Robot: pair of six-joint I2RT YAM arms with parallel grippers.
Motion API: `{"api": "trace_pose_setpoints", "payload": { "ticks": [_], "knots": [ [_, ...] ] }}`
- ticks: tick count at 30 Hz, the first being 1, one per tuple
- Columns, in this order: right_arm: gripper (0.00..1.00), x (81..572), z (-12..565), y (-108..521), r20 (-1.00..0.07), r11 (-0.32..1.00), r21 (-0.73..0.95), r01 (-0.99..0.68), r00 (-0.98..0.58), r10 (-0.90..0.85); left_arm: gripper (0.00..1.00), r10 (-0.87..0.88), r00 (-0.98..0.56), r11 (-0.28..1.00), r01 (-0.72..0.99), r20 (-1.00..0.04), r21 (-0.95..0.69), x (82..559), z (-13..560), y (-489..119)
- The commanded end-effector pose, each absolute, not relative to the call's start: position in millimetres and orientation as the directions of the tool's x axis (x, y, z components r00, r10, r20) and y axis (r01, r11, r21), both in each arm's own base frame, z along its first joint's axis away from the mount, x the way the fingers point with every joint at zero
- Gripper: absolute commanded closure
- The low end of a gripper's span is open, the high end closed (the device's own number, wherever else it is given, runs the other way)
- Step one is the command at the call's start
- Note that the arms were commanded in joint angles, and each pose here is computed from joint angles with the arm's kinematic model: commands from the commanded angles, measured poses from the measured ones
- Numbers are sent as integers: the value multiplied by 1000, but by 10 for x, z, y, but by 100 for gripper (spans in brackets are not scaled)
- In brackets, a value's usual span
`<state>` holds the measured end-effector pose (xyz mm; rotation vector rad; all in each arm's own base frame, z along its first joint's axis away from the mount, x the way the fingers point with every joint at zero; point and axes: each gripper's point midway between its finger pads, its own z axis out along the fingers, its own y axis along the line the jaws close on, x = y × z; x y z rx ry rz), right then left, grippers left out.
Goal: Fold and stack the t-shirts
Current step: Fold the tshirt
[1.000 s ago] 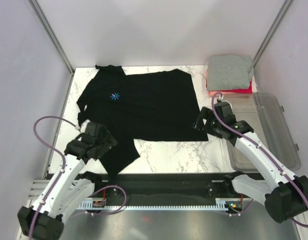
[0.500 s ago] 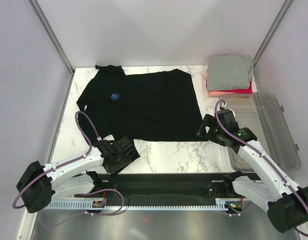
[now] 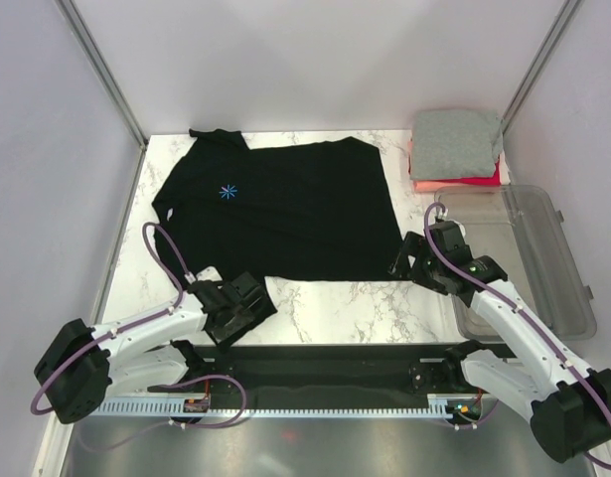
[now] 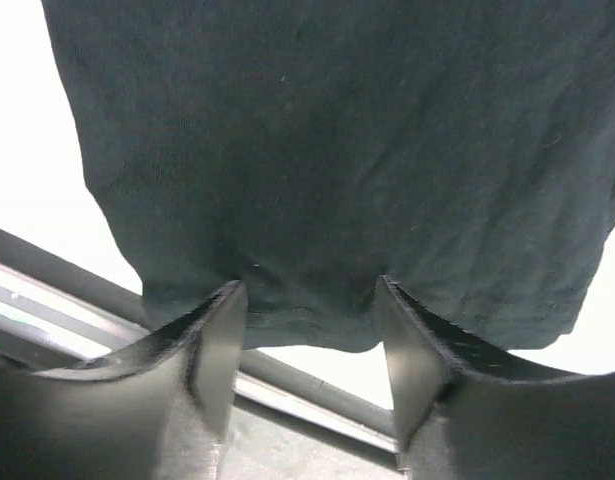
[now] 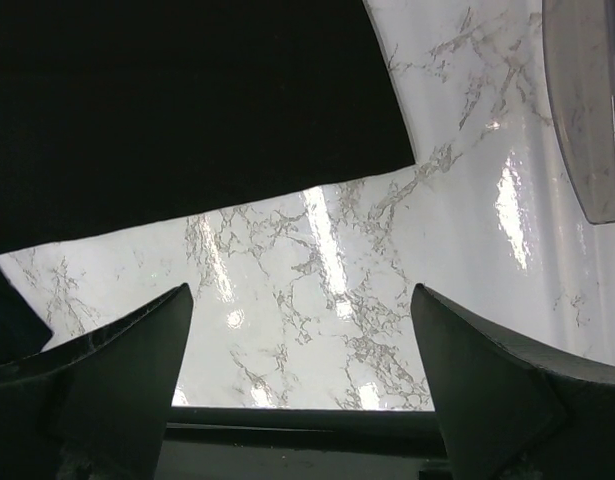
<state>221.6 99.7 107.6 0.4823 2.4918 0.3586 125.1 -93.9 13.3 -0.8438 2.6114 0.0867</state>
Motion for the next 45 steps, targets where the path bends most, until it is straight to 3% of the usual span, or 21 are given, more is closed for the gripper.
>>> {"api": "trace_pose_setpoints", "payload": {
  "ticks": [1, 5, 6, 9, 11, 20, 28, 34, 40, 45],
  "knots": [
    [2, 2267, 1088, 1004, -502, 900, 356, 250, -761, 410, 40, -578, -680, 791, -602, -451, -108, 1425, 148, -919],
    [2, 2295, 1058, 1052, -489, 899, 364, 242, -772, 406, 61, -553, -691, 811, -574, -465, -110, 1525, 152, -994],
    [2, 2293, 1041, 1066, -483, 902, 362, 234, -780, 397, 74, -547, -694, 817, -565, -468, -116, 1553, 151, -1018],
    [2, 2274, 940, 1052, -464, 907, 341, 246, -795, 390, 93, -532, -704, 833, -535, -471, -142, 1632, 221, -1086],
    [2, 2258, 871, 997, -464, 910, 315, 270, -793, 396, 97, -528, -696, 839, -516, -487, -173, 1667, 345, -1095],
    [3, 2297, 501, 975, -435, 893, 293, 340, -785, 442, 98, -581, -563, 805, -503, -588, -314, 1823, 1038, -719],
    [10, 2382, 114, 1053, -395, 894, 280, 350, -807, 440, 97, -572, -602, 816, -490, -557, -307, 1723, 847, -708],
    [13, 2519, 98, 1029, -431, 892, 272, 360, -783, 448, 97, -569, -596, 818, -478, -567, -319, 1729, 872, -704],
    [20, 2505, 71, 876, -442, 883, 196, 427, -765, 468, 97, -570, -596, 818, -474, -565, -326, 1724, 879, -710],
    [34, 2462, -34, 801, -431, 876, 144, 460, -768, 474, 97, -575, -591, 815, -474, -566, -333, 1723, 883, -707]
  ]
}}
